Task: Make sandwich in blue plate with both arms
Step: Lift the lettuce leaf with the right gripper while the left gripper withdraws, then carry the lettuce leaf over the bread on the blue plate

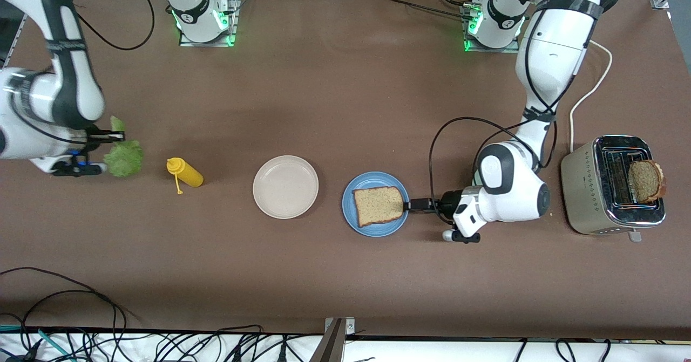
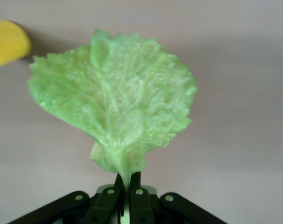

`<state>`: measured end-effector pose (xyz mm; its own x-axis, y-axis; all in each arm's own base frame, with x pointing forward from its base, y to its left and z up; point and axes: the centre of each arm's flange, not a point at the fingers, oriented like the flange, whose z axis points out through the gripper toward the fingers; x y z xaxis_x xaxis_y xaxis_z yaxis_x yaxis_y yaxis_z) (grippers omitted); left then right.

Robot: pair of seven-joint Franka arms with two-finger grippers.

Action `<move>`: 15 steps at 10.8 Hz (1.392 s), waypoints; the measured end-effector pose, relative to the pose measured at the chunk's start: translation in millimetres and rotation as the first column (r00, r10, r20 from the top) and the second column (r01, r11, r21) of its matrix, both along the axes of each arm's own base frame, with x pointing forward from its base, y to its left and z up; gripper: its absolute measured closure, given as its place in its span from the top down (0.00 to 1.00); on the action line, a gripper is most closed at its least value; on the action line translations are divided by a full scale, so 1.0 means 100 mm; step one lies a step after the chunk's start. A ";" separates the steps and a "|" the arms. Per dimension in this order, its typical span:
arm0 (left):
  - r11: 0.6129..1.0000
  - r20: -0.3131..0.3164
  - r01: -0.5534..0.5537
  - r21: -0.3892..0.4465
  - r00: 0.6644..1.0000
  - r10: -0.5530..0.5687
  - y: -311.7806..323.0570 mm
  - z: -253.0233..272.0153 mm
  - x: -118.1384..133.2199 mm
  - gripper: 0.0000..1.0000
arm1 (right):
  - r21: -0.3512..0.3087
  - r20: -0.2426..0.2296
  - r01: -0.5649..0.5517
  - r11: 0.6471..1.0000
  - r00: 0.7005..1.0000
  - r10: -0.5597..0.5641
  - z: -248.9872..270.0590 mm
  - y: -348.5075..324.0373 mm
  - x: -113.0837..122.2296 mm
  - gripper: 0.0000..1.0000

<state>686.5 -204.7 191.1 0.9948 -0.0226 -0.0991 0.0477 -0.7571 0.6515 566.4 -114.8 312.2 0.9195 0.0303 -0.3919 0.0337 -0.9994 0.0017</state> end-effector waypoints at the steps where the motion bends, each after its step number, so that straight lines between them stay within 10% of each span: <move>1: 1.000 0.008 0.007 -0.007 1.000 -0.007 0.13 0.01 0.03 1.00 | 0.001 0.002 0.001 1.000 1.000 -0.001 0.44 0.01 0.12 0.06; 4: 0.999 0.027 0.021 0.027 0.999 -0.021 0.60 0.31 0.01 1.00 | 0.018 0.061 -0.052 0.998 0.997 0.051 1.33 0.37 0.39 0.06; 8: 0.934 0.079 0.200 0.295 0.969 -0.233 1.22 1.26 -0.22 1.00 | 0.052 0.175 -0.132 0.990 0.977 0.121 1.91 1.25 0.61 0.06; 15: 0.860 0.170 0.123 0.494 0.957 -0.234 2.41 3.09 -0.76 1.00 | 0.077 0.316 -0.051 0.996 0.949 0.024 1.84 3.54 0.50 0.06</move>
